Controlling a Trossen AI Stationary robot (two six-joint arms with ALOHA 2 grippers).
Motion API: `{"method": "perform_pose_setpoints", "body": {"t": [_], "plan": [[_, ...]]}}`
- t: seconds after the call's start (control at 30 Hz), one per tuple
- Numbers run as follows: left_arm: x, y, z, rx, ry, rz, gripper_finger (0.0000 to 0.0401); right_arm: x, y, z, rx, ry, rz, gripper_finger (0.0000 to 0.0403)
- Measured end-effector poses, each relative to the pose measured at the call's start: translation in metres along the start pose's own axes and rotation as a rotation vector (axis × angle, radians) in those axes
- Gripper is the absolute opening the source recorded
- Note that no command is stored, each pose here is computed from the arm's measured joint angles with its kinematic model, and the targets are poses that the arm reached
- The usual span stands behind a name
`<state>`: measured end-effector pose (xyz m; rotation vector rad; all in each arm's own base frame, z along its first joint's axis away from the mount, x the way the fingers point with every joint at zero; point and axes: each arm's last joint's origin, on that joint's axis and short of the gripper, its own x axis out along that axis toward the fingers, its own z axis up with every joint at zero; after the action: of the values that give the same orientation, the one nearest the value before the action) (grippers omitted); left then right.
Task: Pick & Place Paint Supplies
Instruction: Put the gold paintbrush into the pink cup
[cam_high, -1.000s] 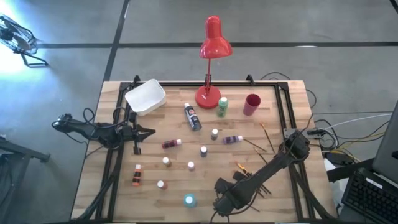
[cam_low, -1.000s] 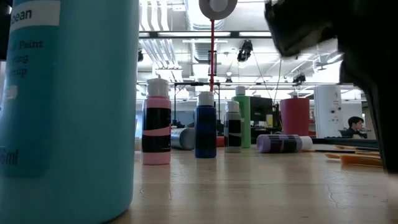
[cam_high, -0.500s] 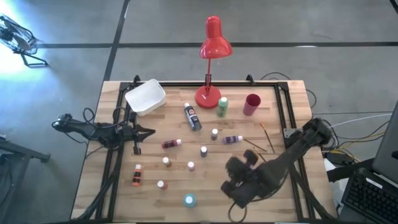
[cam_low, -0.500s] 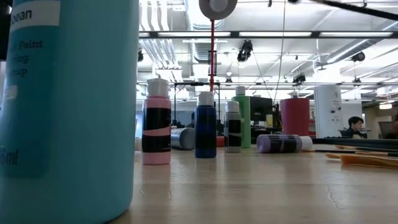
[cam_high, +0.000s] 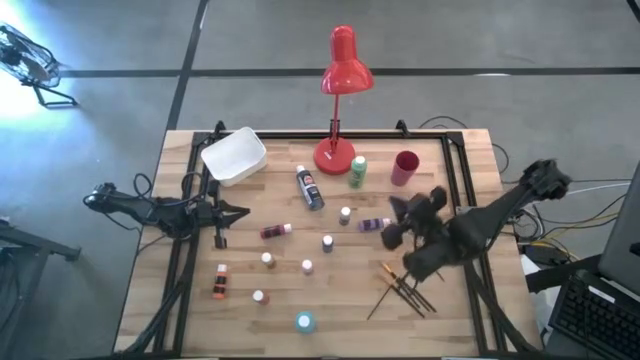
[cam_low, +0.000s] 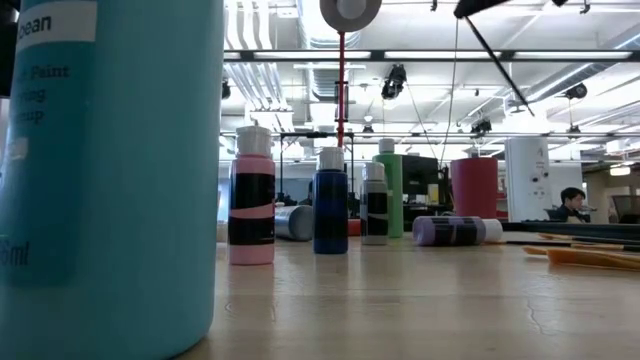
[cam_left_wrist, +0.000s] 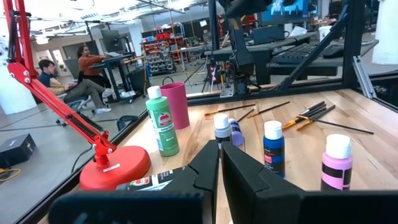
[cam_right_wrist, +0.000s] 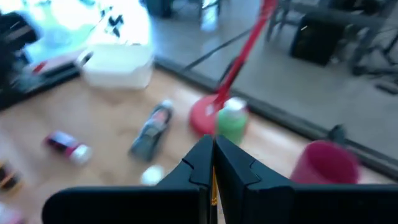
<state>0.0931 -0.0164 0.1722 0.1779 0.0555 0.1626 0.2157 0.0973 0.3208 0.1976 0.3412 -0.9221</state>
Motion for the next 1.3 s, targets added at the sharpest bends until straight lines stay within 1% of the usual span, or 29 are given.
{"method": "perform_pose_setpoints", "body": {"t": [0.23, 0.37, 0.47, 0.6, 0.73, 0.9, 1.03, 1.17, 1.23, 1.3], "plan": [[0.0, 0.0, 0.0, 0.0, 0.0, 0.0, 0.0025, 0.009, -0.057, 0.016, 0.088, -0.118, -0.085, 0.0008], [0.0, 0.0, 0.0, 0.0, 0.0, 0.0, 0.0025, 0.013, -0.082, 0.019, 0.153, -0.173, -0.117, 0.0008], [0.0, 0.0, 0.0, 0.0, 0.0, 0.001, 0.0025, 0.018, -0.088, 0.019, 0.162, -0.195, -0.109, 0.0008], [0.0, 0.0, 0.0, 0.0, 0.0, 0.001, 0.0025, 0.026, -0.087, 0.028, 0.074, -0.226, -0.061, 0.0008], [0.0, 0.0, 0.0, 0.001, 0.001, 0.001, 0.0025, 0.038, -0.092, 0.038, 0.016, -0.29, -0.05, 0.0008], [0.0, 0.0, 0.0, 0.0, 0.0, 0.0, 0.0025, 0.056, -0.109, 0.041, 0.035, -0.347, -0.063, 0.0008], [0.0, 0.0, 0.0, 0.0, 0.001, 0.0, 0.0025, 0.076, -0.122, 0.035, 0.032, -0.324, -0.083, 0.0008], [0.0, 0.0, 0.0, 0.0, 0.001, 0.0, 0.0025, 0.094, -0.136, 0.023, 0.042, -0.295, -0.164, 0.0008], [0.0, 0.0, 0.0, 0.0, 0.0, 0.0, 0.0025, 0.098, -0.142, 0.02, 0.066, -0.307, -0.158, 0.0008], [0.0, 0.0, 0.0, 0.0, 0.0, 0.0, 0.0025, 0.101, -0.146, 0.017, 0.084, -0.326, -0.126, 0.0008]]}}
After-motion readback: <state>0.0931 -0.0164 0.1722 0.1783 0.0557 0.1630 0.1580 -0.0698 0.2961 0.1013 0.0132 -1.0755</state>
